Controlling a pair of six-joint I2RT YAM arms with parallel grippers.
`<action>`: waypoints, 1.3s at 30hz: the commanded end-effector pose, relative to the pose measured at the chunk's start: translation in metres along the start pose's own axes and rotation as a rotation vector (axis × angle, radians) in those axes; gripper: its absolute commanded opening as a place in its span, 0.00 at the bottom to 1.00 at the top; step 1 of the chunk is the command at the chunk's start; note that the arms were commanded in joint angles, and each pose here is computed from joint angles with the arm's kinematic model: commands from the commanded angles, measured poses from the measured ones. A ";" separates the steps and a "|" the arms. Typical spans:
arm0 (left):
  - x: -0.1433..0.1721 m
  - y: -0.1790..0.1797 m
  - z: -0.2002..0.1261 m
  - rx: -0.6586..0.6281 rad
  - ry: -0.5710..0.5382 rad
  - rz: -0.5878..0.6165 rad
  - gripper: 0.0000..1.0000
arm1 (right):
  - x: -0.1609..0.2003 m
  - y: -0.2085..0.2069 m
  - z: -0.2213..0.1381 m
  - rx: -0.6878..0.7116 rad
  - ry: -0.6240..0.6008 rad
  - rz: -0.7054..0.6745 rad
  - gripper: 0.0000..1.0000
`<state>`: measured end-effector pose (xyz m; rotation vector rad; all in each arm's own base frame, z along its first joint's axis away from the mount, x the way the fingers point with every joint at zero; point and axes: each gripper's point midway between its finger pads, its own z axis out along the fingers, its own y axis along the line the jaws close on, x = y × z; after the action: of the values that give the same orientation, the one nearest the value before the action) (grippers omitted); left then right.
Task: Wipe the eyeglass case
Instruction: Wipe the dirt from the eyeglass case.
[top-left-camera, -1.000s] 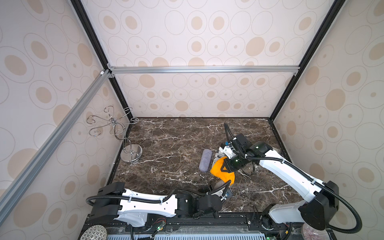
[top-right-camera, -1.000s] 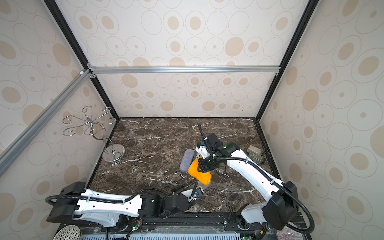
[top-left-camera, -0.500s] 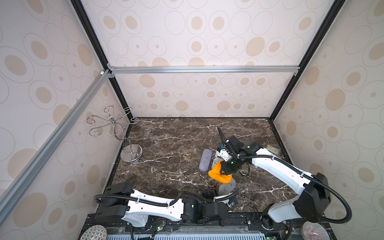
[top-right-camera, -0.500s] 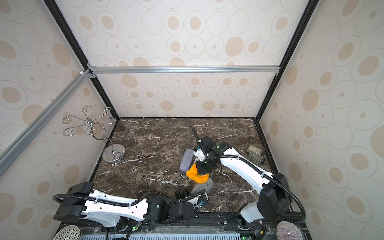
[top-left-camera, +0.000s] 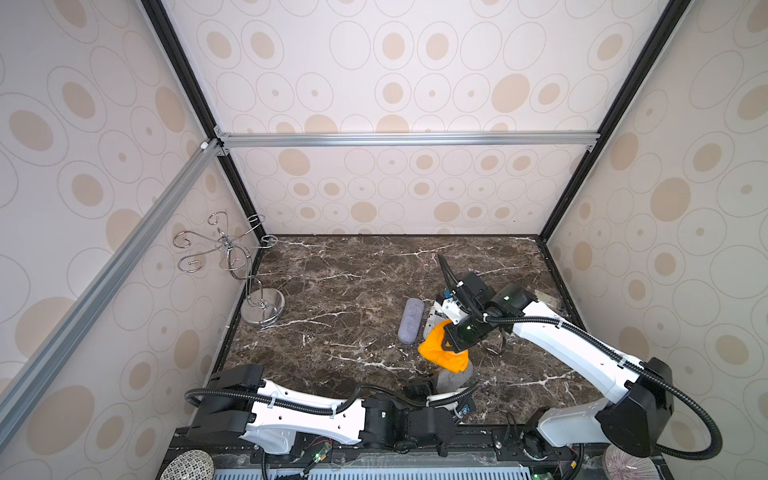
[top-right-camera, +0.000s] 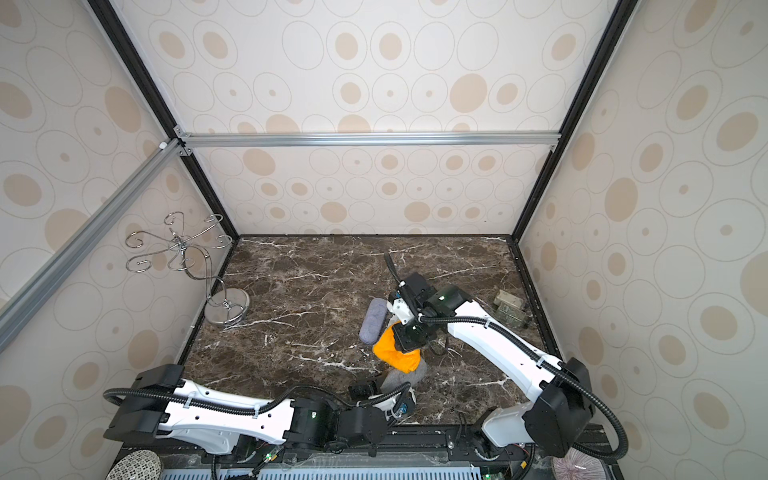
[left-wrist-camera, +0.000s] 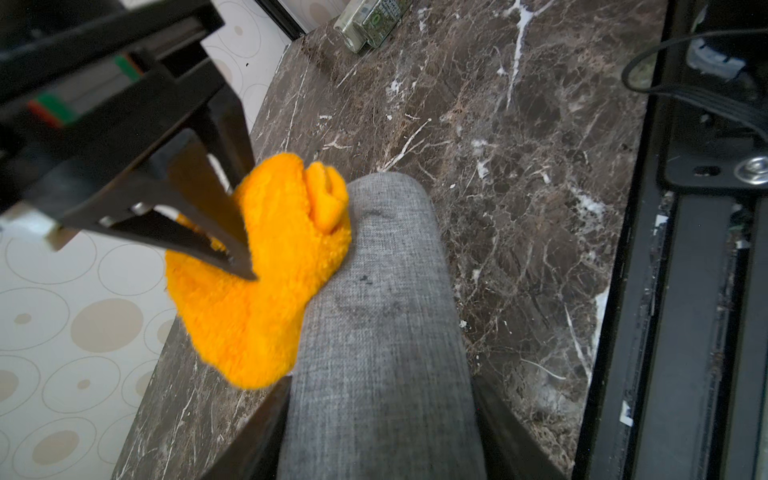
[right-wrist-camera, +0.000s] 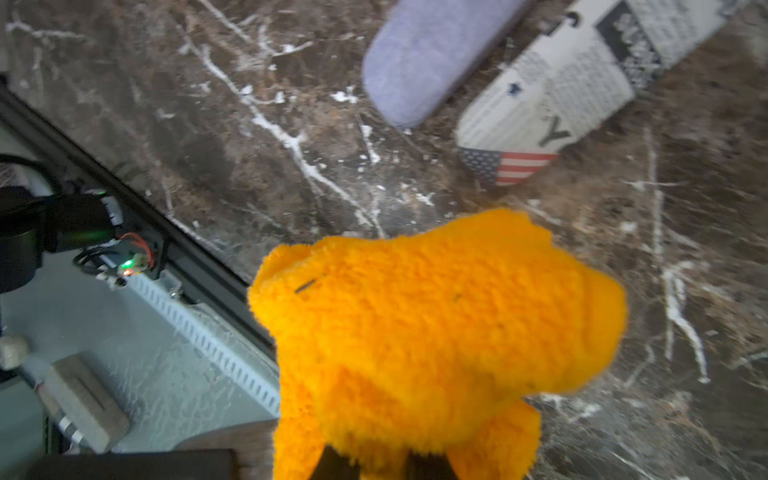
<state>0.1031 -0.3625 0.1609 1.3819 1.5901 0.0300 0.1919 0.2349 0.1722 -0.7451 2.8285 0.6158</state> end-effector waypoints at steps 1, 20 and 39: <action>-0.029 0.028 -0.012 -0.083 -0.067 -0.061 0.31 | 0.002 0.033 0.001 -0.097 0.036 -0.039 0.00; -0.013 0.052 -0.035 0.098 -0.173 -0.340 0.29 | 0.039 -0.046 -0.030 0.032 -0.087 0.160 0.00; 0.004 0.065 -0.026 0.123 -0.162 -0.433 0.27 | 0.094 -0.050 -0.049 0.059 -0.128 0.244 0.00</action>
<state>0.1223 -0.3264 0.2009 1.1653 1.7319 -0.4429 0.1521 0.1342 0.1785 -0.3377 2.7613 0.5445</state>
